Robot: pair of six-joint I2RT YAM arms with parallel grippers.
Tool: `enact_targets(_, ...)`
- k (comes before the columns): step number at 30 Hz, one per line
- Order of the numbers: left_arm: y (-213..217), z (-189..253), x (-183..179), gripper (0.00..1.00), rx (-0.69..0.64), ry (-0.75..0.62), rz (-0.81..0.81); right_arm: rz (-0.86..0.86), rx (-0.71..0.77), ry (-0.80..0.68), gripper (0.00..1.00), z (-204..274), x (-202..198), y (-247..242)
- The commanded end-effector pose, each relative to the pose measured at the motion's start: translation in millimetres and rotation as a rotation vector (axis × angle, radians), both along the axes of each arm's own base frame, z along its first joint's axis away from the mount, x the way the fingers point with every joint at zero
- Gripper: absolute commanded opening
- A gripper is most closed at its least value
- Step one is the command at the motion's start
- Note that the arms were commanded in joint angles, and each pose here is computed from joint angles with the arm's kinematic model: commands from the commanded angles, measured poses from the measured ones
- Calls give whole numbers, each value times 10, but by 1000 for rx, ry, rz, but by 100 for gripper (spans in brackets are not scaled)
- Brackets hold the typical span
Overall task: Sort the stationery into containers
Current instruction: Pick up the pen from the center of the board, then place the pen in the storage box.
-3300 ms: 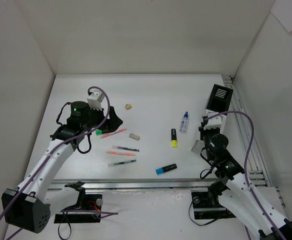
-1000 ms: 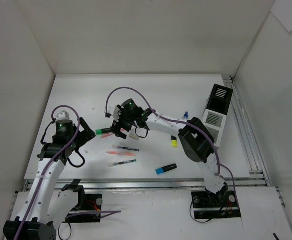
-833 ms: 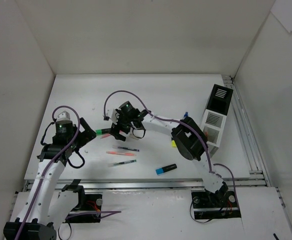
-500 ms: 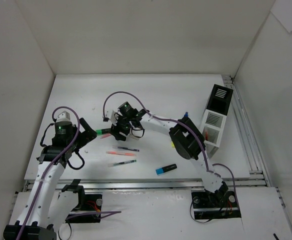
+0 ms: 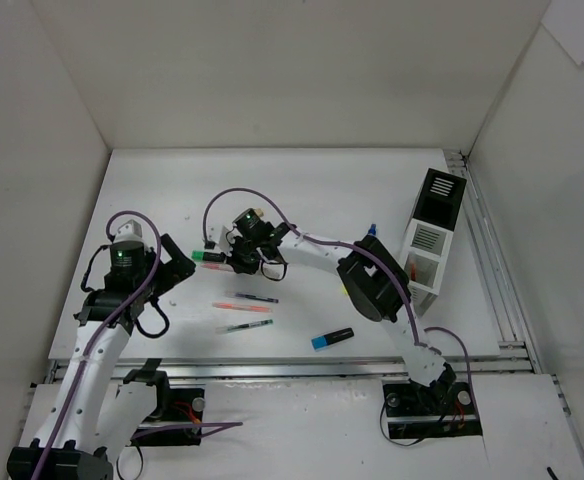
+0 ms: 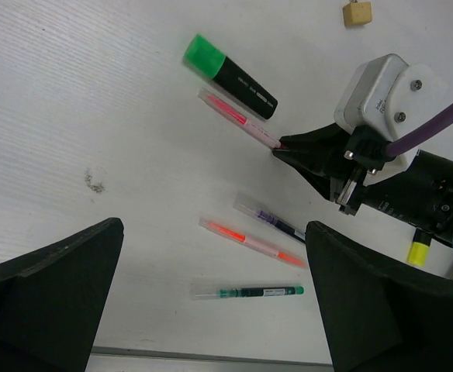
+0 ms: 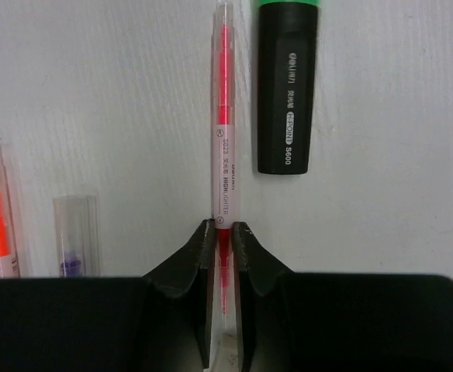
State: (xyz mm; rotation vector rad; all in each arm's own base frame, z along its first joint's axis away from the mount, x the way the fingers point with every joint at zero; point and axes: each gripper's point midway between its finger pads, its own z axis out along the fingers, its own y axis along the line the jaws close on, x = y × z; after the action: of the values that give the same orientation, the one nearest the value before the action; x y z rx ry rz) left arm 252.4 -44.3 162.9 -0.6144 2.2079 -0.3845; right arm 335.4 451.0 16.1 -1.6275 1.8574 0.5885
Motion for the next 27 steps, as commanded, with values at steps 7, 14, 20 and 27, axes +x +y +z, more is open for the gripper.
enact_targets(7,-41,113,124,99,-6,-51,-33,92,-5,-121,0,425,-153,-1)
enact_targets(14,-60,188,85,99,-16,-73,-42,81,128,-224,0,1131,-206,-68)
enact_targets(20,-70,204,69,99,-23,-80,-42,-187,401,-247,0,1893,-43,-470)
enact_targets(27,-127,149,120,100,-46,-77,-63,-609,552,-408,0,2425,-172,-1671)
